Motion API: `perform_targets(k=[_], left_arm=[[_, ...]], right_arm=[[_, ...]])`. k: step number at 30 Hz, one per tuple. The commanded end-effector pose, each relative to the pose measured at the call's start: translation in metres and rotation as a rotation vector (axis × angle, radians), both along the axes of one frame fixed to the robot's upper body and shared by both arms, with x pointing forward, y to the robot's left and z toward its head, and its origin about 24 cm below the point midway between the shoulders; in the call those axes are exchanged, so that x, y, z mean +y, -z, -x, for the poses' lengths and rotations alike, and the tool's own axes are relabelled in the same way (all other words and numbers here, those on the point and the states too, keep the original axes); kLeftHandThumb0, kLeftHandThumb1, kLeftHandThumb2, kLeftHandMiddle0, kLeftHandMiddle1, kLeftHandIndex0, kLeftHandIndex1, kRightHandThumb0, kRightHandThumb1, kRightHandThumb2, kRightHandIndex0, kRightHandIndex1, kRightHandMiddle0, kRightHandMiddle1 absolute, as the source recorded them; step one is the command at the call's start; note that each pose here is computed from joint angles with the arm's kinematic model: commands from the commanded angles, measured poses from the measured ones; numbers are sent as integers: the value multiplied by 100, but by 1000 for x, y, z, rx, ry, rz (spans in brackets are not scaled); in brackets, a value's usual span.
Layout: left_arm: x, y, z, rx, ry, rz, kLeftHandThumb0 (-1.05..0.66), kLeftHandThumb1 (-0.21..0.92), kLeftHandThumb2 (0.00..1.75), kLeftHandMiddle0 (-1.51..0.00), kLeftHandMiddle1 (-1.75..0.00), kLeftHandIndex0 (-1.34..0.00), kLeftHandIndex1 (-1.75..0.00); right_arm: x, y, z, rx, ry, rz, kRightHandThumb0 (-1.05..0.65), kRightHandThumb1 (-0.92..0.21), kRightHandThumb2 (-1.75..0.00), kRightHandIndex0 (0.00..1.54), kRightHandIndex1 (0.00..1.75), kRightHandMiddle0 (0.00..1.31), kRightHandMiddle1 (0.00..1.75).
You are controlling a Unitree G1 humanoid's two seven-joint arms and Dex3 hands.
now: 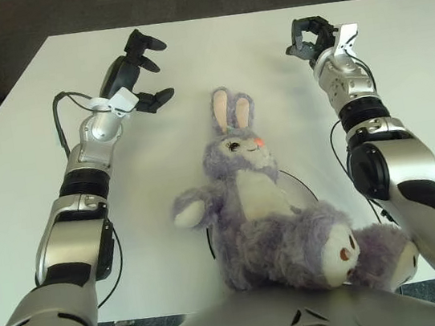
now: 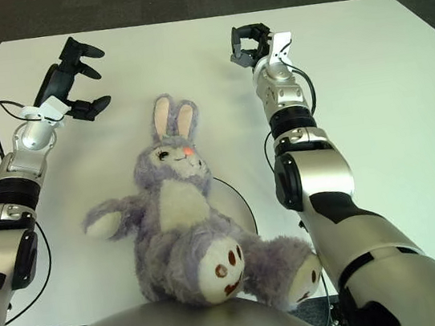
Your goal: Put the doll into the plate.
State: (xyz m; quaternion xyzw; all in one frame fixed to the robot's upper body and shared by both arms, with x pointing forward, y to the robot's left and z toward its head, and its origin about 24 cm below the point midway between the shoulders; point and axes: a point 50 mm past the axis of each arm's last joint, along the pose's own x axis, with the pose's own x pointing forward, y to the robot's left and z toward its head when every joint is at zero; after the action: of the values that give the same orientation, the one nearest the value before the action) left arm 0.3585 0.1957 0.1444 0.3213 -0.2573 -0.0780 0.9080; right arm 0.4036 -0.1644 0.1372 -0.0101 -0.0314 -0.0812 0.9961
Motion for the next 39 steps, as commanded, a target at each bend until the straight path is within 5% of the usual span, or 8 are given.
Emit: perform_targets(k=[1,4,10,17,26,29,36,39], left_arm=[[3,10,1,54,-20,75,42,45,100,-61,-155,0,-149],[4,14,0,90,-12,139,42,44,103,-61,-158,0,-150],[5,19,0,147,-15,199,42,43,109,-57,-164,0,-154],[5,27,2,183,-34,239,42,43,112,-55,-168,0,-155],[5,36,3,219,-62,287,43,41,119,-53,-174,0,-164],[5,41,4,231,-86,315,44,39,121,-54,-174,0,-166],[0,49,10,242,-109,364,45,35,127,-57,-175,-3,-169],[-3,50,15,236,-104,378,14,44,118,-45,-175,-25,-173]], right_arm=[[5,2,6,-63,27,83,0,-36,-121,63,159,41,170],[8,4,10,-111,68,191,0,-34,-123,57,162,49,167],[14,12,17,-170,127,341,-1,-32,-123,76,146,38,174],[16,28,25,-201,146,443,0,-37,-120,53,164,49,167],[15,40,31,-202,178,505,-1,-38,-125,46,173,44,174],[14,47,36,-187,171,490,-1,-39,-120,60,162,35,174],[13,58,43,-170,147,424,-1,-34,-130,63,172,34,175],[12,60,46,-166,138,389,-1,-31,-134,65,174,37,172]])
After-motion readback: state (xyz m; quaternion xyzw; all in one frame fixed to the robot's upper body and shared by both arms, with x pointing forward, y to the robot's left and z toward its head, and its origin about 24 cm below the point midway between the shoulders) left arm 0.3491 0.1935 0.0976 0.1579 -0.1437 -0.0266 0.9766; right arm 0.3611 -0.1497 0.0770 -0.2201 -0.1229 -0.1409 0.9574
